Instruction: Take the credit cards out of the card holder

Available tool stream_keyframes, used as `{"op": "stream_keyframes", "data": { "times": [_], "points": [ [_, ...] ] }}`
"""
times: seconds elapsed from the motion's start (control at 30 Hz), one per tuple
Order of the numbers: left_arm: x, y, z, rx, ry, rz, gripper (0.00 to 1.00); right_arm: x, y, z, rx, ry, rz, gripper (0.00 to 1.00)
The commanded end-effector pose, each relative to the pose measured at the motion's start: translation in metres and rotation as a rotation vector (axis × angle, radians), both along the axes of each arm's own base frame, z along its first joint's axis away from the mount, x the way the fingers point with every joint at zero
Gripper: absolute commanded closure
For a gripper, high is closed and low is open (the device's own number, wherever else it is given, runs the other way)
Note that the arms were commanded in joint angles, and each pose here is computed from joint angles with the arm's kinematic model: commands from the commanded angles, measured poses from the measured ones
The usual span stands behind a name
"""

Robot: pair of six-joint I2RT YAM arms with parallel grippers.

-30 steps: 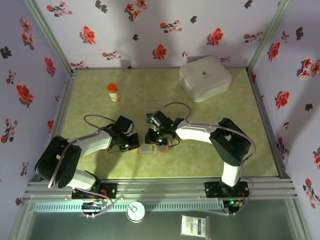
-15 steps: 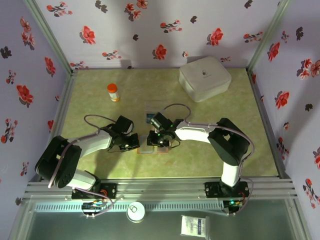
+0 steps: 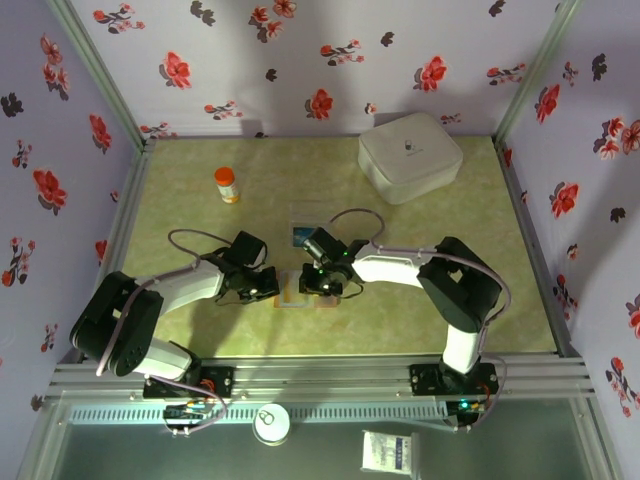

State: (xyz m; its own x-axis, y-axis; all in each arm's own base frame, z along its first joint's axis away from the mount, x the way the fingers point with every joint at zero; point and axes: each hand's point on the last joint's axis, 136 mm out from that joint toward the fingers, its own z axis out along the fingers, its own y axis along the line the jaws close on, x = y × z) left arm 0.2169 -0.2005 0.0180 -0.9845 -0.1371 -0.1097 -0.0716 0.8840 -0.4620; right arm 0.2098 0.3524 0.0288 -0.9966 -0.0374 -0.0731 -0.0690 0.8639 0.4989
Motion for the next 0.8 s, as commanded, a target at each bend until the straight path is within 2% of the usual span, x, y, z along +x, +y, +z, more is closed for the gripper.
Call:
{"op": "stream_keyframes", "data": {
  "times": [0.0,0.3,0.53,0.77],
  "points": [
    [-0.003,0.004,0.0,0.037,0.011,-0.006,1.0,-0.001,-0.014,-0.001,-0.034,-0.012,-0.011,0.79],
    [0.007,-0.001,0.033,-0.018,-0.063,0.022,0.98,-0.002,-0.012,-0.003,-0.015,-0.001,-0.014,0.8],
    [0.013,-0.02,0.056,-0.135,-0.097,0.021,0.85,-0.002,-0.013,-0.003,-0.016,-0.002,-0.016,0.8],
    [0.015,-0.039,0.052,-0.181,-0.082,-0.004,0.72,-0.002,-0.014,-0.002,-0.011,-0.004,-0.019,0.8]
  ]
}}
